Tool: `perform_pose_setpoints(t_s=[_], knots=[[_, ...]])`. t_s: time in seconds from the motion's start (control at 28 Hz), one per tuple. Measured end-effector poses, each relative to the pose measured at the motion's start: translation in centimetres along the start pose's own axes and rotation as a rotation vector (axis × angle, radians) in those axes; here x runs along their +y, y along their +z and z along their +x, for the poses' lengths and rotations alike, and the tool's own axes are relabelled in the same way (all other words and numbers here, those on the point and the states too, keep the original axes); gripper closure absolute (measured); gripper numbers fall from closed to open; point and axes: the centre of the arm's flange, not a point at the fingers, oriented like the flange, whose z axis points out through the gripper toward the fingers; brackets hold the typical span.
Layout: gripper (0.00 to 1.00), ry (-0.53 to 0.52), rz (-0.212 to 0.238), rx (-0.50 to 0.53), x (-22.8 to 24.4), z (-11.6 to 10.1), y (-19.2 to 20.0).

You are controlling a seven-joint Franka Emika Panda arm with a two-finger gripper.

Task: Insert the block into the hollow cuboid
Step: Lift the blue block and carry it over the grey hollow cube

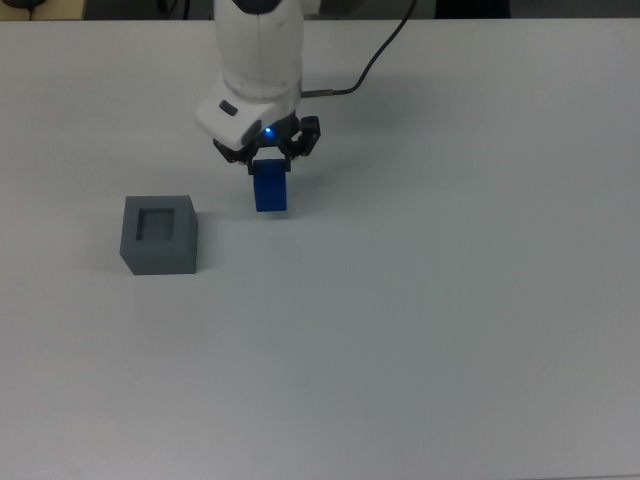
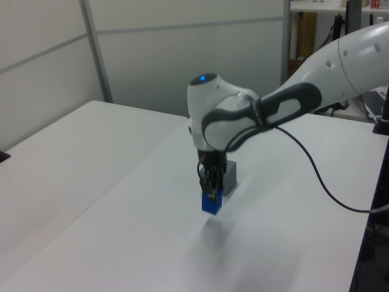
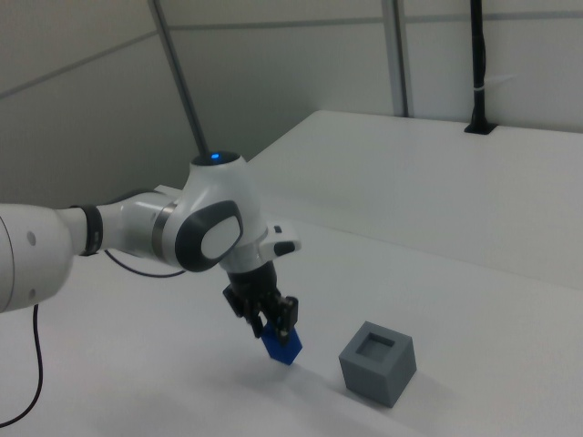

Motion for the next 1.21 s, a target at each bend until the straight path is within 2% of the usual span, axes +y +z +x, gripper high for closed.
perform_pose_setpoints(t_s=[0.25, 0.54, 0.86, 1.21], knots=[[0.48, 0.080, -0.009, 0.084, 4.9, 1.2, -4.7], [0.48, 0.118, -0.023, 0.143, 9.9, 1.3, -7.7], [0.48, 0.090, -0.033, 0.132, 14.1, 1.3, -6.7], [0.48, 0.064, -0.031, 0.108, 15.2, 1.6, -5.1]])
